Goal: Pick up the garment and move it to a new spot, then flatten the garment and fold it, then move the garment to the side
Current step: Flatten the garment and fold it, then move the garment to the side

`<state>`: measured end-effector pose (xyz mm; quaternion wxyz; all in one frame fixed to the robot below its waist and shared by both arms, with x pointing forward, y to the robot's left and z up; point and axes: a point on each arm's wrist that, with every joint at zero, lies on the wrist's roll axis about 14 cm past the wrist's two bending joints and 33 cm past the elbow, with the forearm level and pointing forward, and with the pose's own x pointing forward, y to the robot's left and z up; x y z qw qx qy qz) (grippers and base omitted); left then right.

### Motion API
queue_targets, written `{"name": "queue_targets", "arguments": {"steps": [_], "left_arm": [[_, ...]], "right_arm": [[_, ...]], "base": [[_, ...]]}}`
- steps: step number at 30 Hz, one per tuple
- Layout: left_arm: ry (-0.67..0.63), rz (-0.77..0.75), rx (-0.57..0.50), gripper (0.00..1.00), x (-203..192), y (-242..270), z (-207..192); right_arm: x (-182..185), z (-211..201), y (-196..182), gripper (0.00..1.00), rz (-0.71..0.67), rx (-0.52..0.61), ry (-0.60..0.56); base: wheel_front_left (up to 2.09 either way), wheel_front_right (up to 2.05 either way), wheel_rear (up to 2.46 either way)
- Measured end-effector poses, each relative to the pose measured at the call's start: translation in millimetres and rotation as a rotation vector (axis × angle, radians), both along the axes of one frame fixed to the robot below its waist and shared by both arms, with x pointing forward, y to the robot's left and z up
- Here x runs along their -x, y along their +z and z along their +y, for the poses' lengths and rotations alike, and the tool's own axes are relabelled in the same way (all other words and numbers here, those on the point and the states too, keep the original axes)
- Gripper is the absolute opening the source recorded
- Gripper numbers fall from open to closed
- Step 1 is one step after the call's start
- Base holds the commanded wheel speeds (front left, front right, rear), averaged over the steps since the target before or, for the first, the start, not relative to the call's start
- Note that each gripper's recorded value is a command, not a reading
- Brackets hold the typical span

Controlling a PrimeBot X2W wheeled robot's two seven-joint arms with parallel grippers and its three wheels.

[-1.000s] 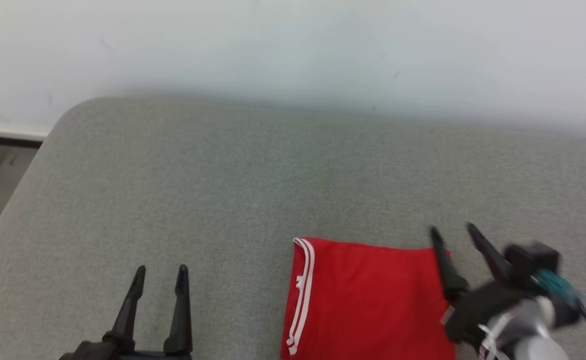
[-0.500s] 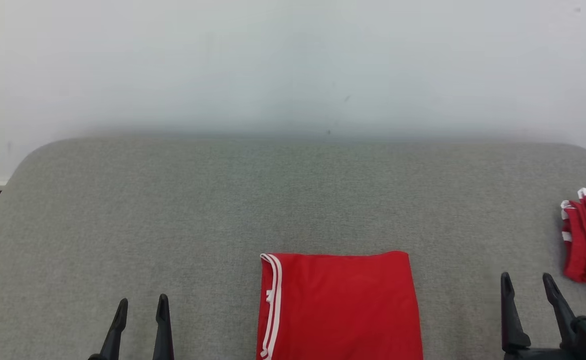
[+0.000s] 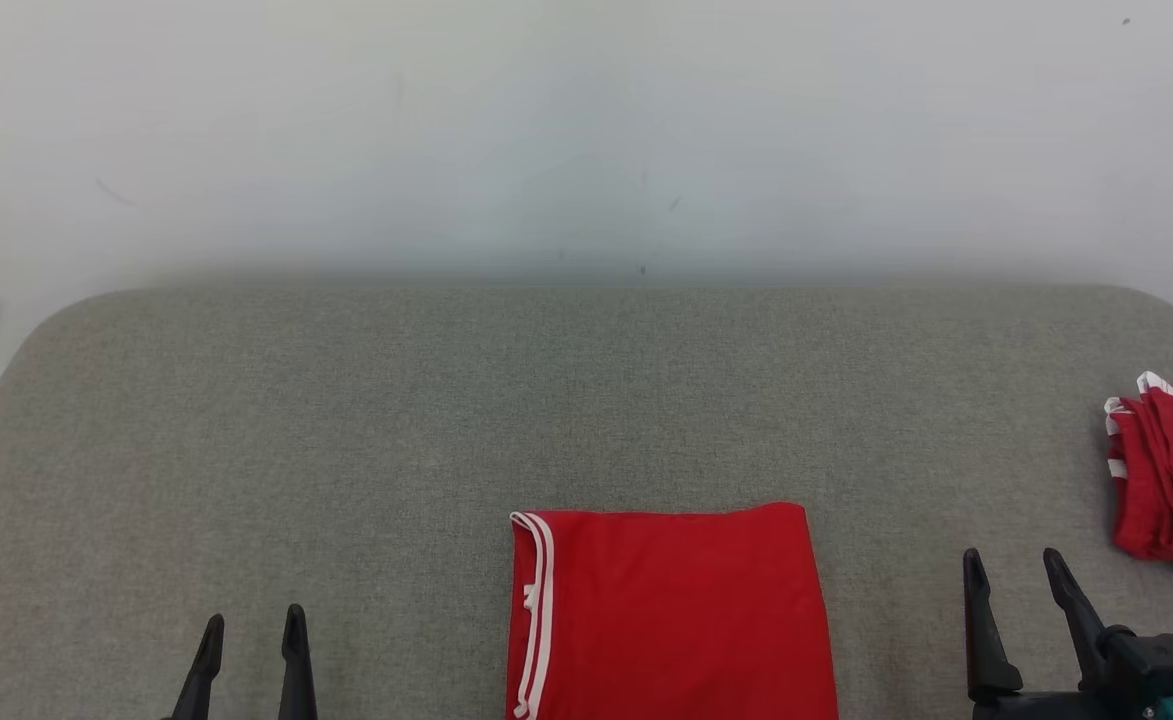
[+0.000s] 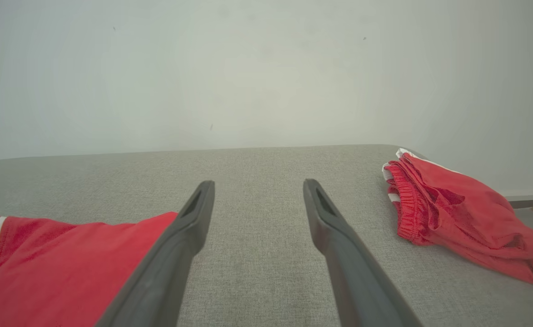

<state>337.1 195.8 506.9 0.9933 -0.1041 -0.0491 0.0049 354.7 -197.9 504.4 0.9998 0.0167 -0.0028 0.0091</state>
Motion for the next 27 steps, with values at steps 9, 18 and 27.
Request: {"name": "queue_targets", "arguments": {"steps": [9,18,27], "left_arm": [[0.005,-0.001,-0.004,1.00,2,0,3],[0.000,-0.002,-0.003,1.00,1,0,2],[-0.001,0.003,-0.004,1.00,0,-1,2]], "right_arm": [[-5,9,-2,1.00,0.005,-0.008,0.025],[-7,10,1,1.00,0.000,-0.007,0.029],[-10,13,1,1.00,0.011,0.003,0.038]], "base": [[0.00,0.00,0.00],[0.00,0.00,0.00],[0.00,0.00,0.00]]}}
